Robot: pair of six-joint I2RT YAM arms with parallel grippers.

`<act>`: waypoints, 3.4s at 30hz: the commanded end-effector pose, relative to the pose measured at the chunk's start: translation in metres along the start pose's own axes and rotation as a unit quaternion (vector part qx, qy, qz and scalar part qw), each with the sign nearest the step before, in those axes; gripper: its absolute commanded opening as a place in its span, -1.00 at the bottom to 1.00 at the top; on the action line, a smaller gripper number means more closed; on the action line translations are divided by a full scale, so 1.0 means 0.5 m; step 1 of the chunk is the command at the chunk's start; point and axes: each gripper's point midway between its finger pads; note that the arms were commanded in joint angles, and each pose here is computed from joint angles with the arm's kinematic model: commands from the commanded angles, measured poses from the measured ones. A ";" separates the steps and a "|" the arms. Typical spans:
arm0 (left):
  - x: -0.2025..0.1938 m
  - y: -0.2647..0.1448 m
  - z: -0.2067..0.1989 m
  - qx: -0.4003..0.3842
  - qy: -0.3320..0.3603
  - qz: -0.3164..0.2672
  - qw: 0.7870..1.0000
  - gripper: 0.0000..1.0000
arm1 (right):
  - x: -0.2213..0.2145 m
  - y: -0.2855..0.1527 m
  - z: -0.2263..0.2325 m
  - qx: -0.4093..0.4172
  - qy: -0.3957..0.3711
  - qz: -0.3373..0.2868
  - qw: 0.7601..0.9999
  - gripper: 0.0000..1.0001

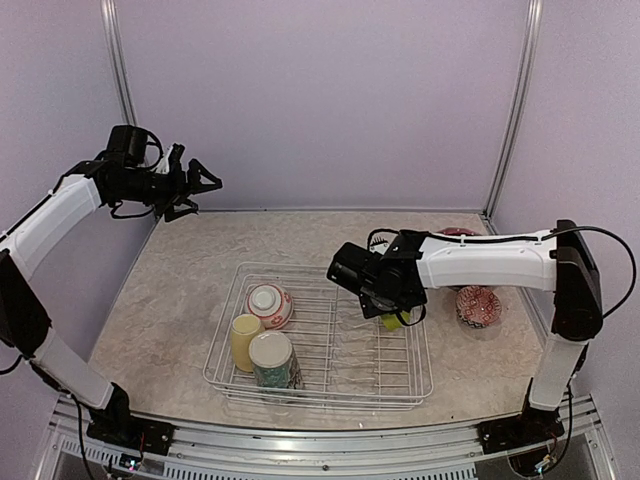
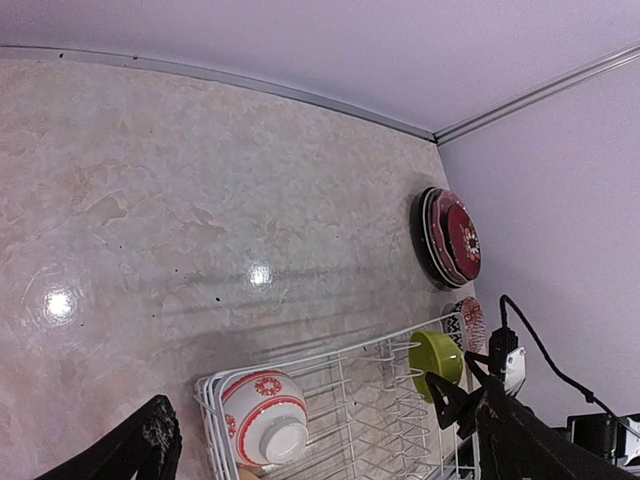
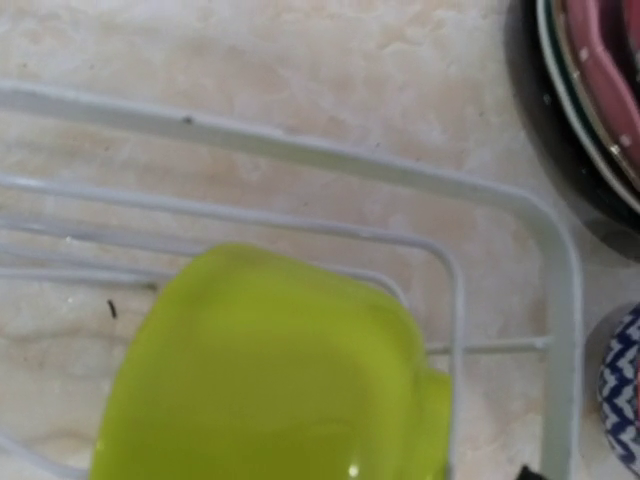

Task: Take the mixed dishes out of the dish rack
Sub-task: Grab the bowl from the dish rack, then place the bowl in the bowl.

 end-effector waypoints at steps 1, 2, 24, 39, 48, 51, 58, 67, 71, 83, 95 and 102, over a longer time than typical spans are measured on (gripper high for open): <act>0.001 0.006 -0.011 -0.009 -0.003 0.008 1.000 0.98 | 0.015 -0.018 -0.041 -0.027 -0.003 -0.016 0.999 0.60; 0.001 0.006 -0.013 -0.011 -0.002 0.008 1.000 0.98 | 0.016 -0.018 -0.045 -0.031 -0.006 -0.017 0.999 0.60; -0.008 0.018 -0.021 -0.020 -0.005 0.019 1.000 0.98 | 0.011 0.001 -0.024 -0.039 0.007 -0.012 0.999 -0.14; -0.006 0.014 -0.027 -0.022 -0.002 0.017 1.000 0.98 | 0.023 0.033 -0.078 -0.176 0.020 -0.038 0.983 -0.78; -0.008 0.017 -0.023 -0.019 -0.003 0.019 1.000 0.98 | 0.046 -0.001 -0.061 -0.158 -0.001 -0.051 0.986 -1.00; -0.009 0.019 -0.021 -0.017 -0.004 0.020 1.000 0.98 | 0.052 -0.008 -0.057 -0.154 -0.013 -0.053 0.987 -1.00; -0.011 0.023 -0.017 -0.015 -0.006 0.023 1.000 0.98 | 0.095 -0.058 -0.059 -0.124 -0.018 -0.069 0.990 -1.00; -0.014 0.028 -0.014 -0.015 -0.008 0.027 0.999 0.98 | 0.182 -0.152 -0.086 -0.036 -0.002 -0.117 0.992 -1.00; -0.016 0.031 -0.012 -0.015 -0.010 0.029 0.999 0.98 | 0.217 -0.166 -0.127 0.007 0.019 -0.128 0.992 -1.00; -0.020 0.034 -0.013 -0.019 -0.008 0.033 0.999 0.98 | 0.242 -0.065 -0.343 0.140 0.213 -0.096 0.962 -1.00; -0.022 0.038 -0.015 -0.026 -0.010 0.036 0.999 0.98 | 0.101 0.101 -0.511 0.141 0.377 0.010 0.916 -1.00; -0.020 0.034 -0.018 -0.027 -0.008 0.034 0.999 0.98 | 0.077 0.147 -0.528 0.114 0.359 0.024 0.926 -1.00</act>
Point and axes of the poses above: each gripper's point midway between its finger pads, its own y axis out along the fingers, its own z axis along the line the jaws close on, x = y × z, and after that the axes turned 14 degrees about y, right-handed
